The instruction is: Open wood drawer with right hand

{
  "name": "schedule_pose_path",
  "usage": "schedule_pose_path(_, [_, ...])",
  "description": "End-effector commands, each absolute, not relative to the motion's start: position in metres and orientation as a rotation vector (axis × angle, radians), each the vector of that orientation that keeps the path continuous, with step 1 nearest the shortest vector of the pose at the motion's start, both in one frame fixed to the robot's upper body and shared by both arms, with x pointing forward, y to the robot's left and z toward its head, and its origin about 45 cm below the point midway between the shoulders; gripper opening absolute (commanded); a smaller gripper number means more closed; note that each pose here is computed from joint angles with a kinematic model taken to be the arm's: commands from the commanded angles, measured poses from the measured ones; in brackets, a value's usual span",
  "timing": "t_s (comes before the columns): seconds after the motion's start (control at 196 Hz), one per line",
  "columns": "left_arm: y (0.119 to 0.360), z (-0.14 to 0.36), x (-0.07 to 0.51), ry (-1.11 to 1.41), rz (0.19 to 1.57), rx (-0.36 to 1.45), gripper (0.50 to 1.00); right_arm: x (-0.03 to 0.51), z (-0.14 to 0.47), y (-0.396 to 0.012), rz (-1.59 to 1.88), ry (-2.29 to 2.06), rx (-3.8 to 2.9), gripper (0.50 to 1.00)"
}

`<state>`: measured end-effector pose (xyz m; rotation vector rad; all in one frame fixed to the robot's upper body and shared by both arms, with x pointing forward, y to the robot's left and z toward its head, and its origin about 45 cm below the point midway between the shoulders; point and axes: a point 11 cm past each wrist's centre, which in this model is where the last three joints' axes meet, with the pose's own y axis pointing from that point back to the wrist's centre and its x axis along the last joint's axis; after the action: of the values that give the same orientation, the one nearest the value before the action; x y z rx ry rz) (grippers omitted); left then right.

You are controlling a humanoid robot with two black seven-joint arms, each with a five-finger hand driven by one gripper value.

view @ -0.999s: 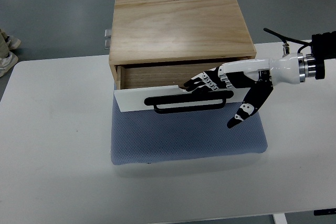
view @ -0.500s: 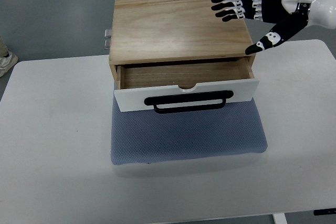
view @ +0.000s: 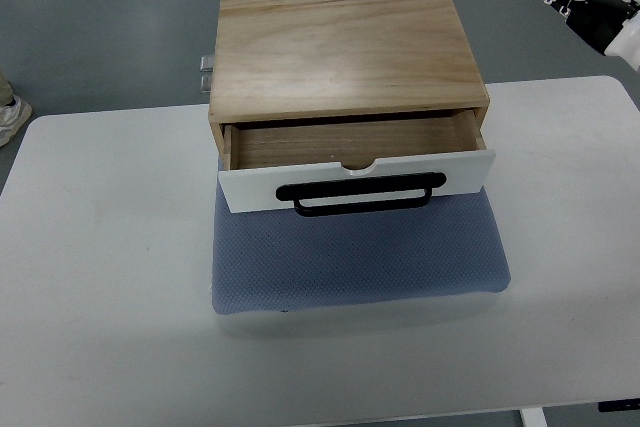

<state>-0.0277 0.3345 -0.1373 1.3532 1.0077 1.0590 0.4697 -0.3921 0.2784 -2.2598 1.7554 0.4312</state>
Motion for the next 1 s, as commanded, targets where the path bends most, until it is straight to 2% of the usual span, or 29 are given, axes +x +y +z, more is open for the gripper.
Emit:
schedule_pose_path(0.0, [0.334,-0.137,-0.028,1.007,1.059,1.353,1.000,0.472,0.248,-0.386,0.681,1.787,-2.162,0.950])
schedule_pose_path(0.224, [0.335,-0.137,-0.028,1.009,1.060,1.353,1.000,0.467,0.218,-0.374,0.874,1.789,-2.076,0.952])
schedule_pose_path(0.994, [0.335,-0.137,-0.028,1.008,1.059,1.354,1.000,0.463,0.203,-0.358,0.913,1.745,-2.080,0.952])
